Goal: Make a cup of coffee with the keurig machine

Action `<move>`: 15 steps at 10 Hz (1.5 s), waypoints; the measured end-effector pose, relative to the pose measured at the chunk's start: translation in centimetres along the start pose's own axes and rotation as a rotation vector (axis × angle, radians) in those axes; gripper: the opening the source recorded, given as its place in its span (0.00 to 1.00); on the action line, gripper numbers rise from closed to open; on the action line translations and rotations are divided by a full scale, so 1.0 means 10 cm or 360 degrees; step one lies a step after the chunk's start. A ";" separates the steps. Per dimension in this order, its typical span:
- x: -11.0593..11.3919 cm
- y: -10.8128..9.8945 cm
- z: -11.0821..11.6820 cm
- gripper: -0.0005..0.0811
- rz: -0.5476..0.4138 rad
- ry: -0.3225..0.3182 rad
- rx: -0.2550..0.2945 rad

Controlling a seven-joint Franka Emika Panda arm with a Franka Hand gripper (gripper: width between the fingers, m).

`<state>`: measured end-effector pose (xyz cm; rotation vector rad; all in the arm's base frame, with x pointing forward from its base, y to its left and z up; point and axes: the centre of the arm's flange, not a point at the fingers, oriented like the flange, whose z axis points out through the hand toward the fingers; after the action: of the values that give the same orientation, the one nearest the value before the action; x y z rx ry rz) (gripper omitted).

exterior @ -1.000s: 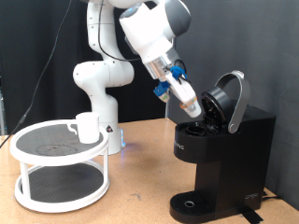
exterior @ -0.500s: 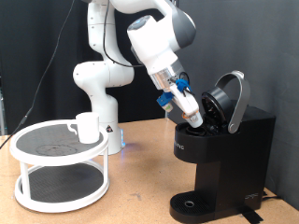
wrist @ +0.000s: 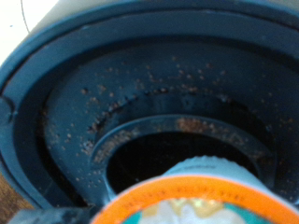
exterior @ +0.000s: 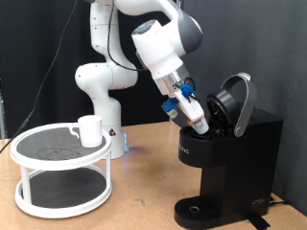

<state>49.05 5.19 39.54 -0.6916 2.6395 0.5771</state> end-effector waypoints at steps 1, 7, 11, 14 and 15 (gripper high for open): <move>0.00 -0.01 0.01 0.44 0.0002 0.0000 0.0003; 0.03 -0.06 0.07 0.87 0.0025 0.0002 0.0004; 0.01 -0.08 -0.04 0.91 0.0023 -0.0057 -0.0082; 0.00 -0.08 -0.19 0.91 -0.0002 -0.0114 -0.0174; -0.02 -0.07 -0.33 0.91 -0.0006 -0.0147 -0.0217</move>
<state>48.87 3.15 42.24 -0.6914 2.5309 0.7750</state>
